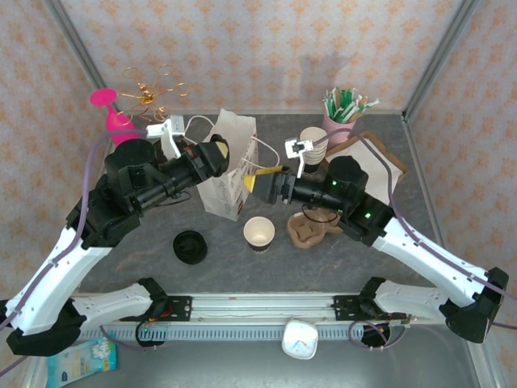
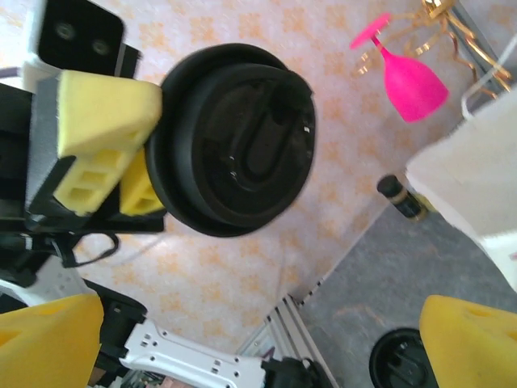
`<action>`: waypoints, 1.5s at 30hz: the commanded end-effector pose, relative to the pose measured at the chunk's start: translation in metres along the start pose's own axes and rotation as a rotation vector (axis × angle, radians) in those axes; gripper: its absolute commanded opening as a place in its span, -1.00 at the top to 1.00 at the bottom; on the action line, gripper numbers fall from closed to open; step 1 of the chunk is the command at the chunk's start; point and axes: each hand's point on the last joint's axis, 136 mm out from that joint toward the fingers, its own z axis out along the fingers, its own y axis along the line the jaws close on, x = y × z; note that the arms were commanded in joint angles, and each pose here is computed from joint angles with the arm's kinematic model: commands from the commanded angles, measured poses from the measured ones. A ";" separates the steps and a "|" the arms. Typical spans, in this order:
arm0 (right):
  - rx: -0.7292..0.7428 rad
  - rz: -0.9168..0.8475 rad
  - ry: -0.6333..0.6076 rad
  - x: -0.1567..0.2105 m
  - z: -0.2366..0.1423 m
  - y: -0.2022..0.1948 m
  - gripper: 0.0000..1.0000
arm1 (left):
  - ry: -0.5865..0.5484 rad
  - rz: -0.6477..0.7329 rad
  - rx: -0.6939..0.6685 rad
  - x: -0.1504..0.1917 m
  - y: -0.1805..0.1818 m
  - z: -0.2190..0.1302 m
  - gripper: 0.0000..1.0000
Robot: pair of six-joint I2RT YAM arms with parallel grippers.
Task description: Pack the takeout coffee
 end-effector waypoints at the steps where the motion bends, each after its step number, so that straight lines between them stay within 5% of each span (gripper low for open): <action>1: -0.113 -0.062 -0.066 -0.031 -0.008 0.035 -1.00 | 0.001 -0.027 0.194 -0.011 -0.045 0.000 0.64; 22: -0.310 0.113 -0.100 -0.070 -0.009 0.054 -1.00 | 0.034 -0.092 0.379 -0.010 -0.072 0.011 0.66; 45: -0.293 0.163 -0.091 -0.071 0.000 0.045 -0.82 | 0.058 -0.129 0.419 -0.007 -0.074 0.017 0.68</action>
